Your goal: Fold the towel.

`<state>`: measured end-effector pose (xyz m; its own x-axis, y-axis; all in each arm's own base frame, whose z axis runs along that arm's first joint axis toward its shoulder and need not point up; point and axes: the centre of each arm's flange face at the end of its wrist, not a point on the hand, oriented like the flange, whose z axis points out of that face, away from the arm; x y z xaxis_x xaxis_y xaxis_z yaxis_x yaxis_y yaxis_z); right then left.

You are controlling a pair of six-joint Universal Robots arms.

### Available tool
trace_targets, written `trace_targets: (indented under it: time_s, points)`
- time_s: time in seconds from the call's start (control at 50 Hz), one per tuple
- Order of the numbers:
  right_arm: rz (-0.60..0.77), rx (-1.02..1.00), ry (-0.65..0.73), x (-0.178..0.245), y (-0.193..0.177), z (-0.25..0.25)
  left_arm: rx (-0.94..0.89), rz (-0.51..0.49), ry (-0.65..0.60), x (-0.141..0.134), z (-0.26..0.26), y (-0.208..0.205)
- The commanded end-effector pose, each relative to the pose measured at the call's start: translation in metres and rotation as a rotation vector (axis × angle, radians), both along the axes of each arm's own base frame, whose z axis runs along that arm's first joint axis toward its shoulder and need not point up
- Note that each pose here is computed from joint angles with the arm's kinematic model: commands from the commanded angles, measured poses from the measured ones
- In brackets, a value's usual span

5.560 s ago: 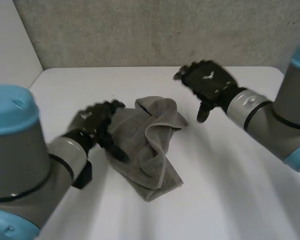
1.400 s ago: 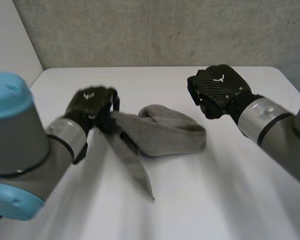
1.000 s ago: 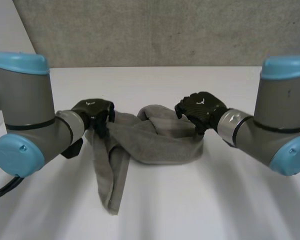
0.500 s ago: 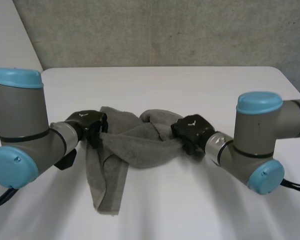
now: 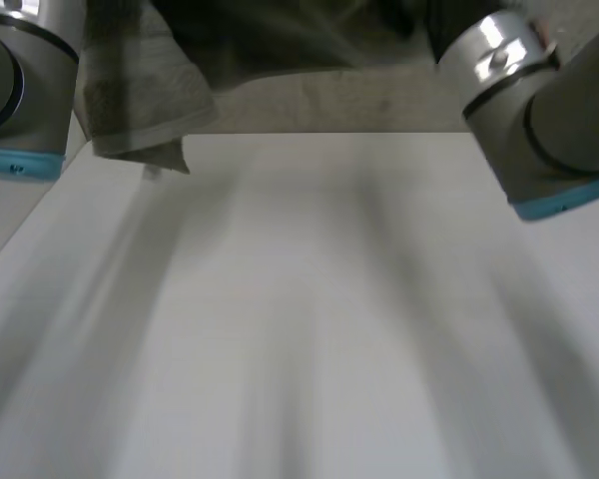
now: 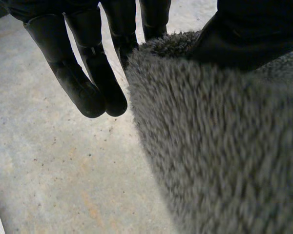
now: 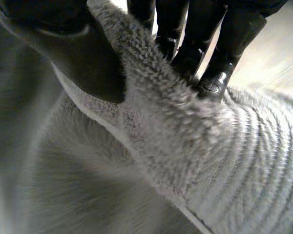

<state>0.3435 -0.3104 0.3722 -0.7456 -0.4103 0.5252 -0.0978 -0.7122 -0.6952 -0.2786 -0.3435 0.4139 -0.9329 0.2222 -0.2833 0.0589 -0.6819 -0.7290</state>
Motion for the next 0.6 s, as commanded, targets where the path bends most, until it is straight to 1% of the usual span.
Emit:
trace_targets:
  time_s: [0.02,0.06,0.08,0.1,0.12,0.14,0.16,0.18,0.22,0.24,0.28,0.3,0.32,0.34,0.36,0.44,0.48,0.5,0.52,0.54,0.56,0.6]
  points:
    - [-0.003,0.233,0.172,0.0,0.004,-0.054,0.236,-0.028,-0.107,-0.001,-0.071,0.004]
    - [-0.014,0.294,0.234,-0.003,0.007,-0.074,0.365,-0.048,-0.17,0.004,-0.113,0.009]
    - [-0.014,0.294,0.235,-0.003,0.007,-0.074,0.366,-0.048,-0.171,0.004,-0.113,0.009]
    - [-0.02,0.333,0.259,-0.005,0.009,-0.085,0.432,-0.048,-0.197,0.01,-0.134,0.011]
    - [-0.019,0.378,0.287,-0.007,0.011,-0.098,0.433,-0.048,-0.197,0.01,-0.135,0.011]
    - [-0.019,0.378,0.287,-0.007,0.011,-0.098,0.497,-0.049,-0.221,0.016,-0.156,0.014]
    - [-0.016,0.438,0.325,-0.009,0.015,-0.117,0.558,-0.054,-0.244,0.02,-0.176,0.021]
    - [-0.016,0.438,0.326,-0.009,0.016,-0.117,0.559,-0.054,-0.244,0.02,-0.176,0.021]
    - [-0.011,0.561,0.415,-0.013,0.025,-0.156,0.662,-0.079,-0.297,0.024,-0.212,0.036]
    - [-0.011,0.562,0.415,-0.013,0.025,-0.156,0.662,-0.079,-0.297,0.024,-0.212,0.037]
    - [-0.008,0.673,0.527,-0.021,0.04,-0.187,0.738,-0.107,-0.365,0.026,-0.239,0.053]
    - [-0.008,0.673,0.527,-0.021,0.04,-0.187,0.739,-0.107,-0.365,0.026,-0.239,0.053]
    - [-0.014,0.71,0.575,-0.026,0.045,-0.195,0.761,-0.126,-0.407,0.026,-0.247,0.062]
    - [-0.014,0.71,0.576,-0.026,0.045,-0.195,0.78,-0.143,-0.443,0.027,-0.252,0.07]
    - [-0.021,0.737,0.61,-0.032,0.048,-0.198,0.78,-0.143,-0.444,0.027,-0.252,0.07]
    - [-0.027,0.785,0.643,-0.036,0.056,-0.196,0.82,-0.199,-0.513,0.024,-0.25,0.085]
    - [-0.043,0.767,0.602,-0.04,0.058,-0.17,0.81,-0.207,-0.513,0.022,-0.241,0.085]
    - [-0.043,0.767,0.601,-0.04,0.058,-0.17,0.786,-0.207,-0.505,0.021,-0.228,0.084]
    - [-0.061,0.753,0.565,-0.043,0.057,-0.154,0.785,-0.207,-0.505,0.021,-0.228,0.084]
    - [-0.075,0.743,0.526,-0.047,0.055,-0.142,0.762,-0.208,-0.496,0.02,-0.218,0.082]
    - [-0.075,0.743,0.526,-0.047,0.055,-0.142,0.735,-0.206,-0.489,0.018,-0.209,0.078]
    - [-0.088,0.734,0.483,-0.049,0.048,-0.129,0.708,-0.202,-0.484,0.017,-0.202,0.074]
